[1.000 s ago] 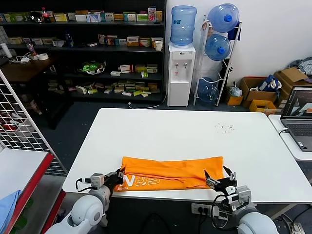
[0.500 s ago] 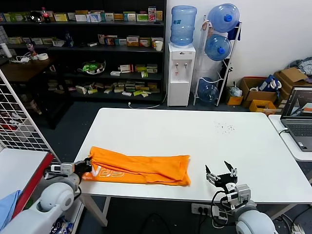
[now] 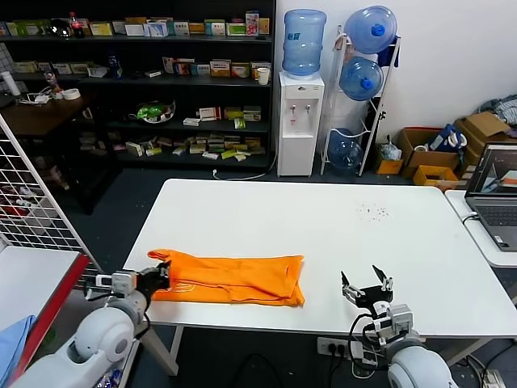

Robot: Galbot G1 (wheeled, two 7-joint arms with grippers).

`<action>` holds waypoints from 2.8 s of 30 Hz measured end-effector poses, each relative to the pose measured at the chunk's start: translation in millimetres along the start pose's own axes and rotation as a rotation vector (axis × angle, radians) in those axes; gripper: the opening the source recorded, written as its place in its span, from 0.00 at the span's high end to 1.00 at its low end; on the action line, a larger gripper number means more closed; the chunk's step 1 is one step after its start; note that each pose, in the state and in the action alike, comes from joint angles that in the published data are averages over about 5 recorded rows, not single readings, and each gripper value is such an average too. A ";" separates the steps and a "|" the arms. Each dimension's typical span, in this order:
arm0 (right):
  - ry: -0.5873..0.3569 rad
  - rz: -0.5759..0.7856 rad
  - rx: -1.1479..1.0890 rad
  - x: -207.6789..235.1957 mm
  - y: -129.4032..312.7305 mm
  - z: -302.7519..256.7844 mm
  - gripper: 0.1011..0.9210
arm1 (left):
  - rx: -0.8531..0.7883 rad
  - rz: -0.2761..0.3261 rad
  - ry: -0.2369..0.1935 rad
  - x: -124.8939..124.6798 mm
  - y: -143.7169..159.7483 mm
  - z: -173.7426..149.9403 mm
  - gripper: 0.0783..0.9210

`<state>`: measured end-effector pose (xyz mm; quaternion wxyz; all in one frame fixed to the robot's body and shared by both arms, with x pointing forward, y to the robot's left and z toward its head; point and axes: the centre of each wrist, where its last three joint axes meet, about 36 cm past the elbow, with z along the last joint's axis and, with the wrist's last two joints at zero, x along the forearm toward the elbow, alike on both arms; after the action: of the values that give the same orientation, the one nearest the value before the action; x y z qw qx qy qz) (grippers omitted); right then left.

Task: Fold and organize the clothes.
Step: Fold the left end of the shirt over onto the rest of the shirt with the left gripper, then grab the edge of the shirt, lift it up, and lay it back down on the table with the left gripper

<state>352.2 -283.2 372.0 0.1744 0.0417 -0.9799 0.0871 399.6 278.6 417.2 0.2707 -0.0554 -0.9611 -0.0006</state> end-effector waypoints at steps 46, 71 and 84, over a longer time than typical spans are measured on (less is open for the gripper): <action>0.028 0.026 -0.045 -29.5 3.6 6.4 0.12 | 0.290 0.363 -0.090 -35.2 -209.2 14.1 0.40; 0.028 -0.037 -0.005 -27.5 -4.7 18.4 0.12 | 0.057 0.249 0.033 -40.1 -48.2 30.3 0.12; 0.030 -0.035 -0.001 -23.4 -8.2 20.2 0.12 | 0.132 0.280 0.139 -58.8 -3.7 19.7 0.12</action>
<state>368.3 -293.8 346.5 0.1906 0.0573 -0.9764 0.0841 438.8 269.4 369.9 0.3369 -0.1707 -0.9209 0.0963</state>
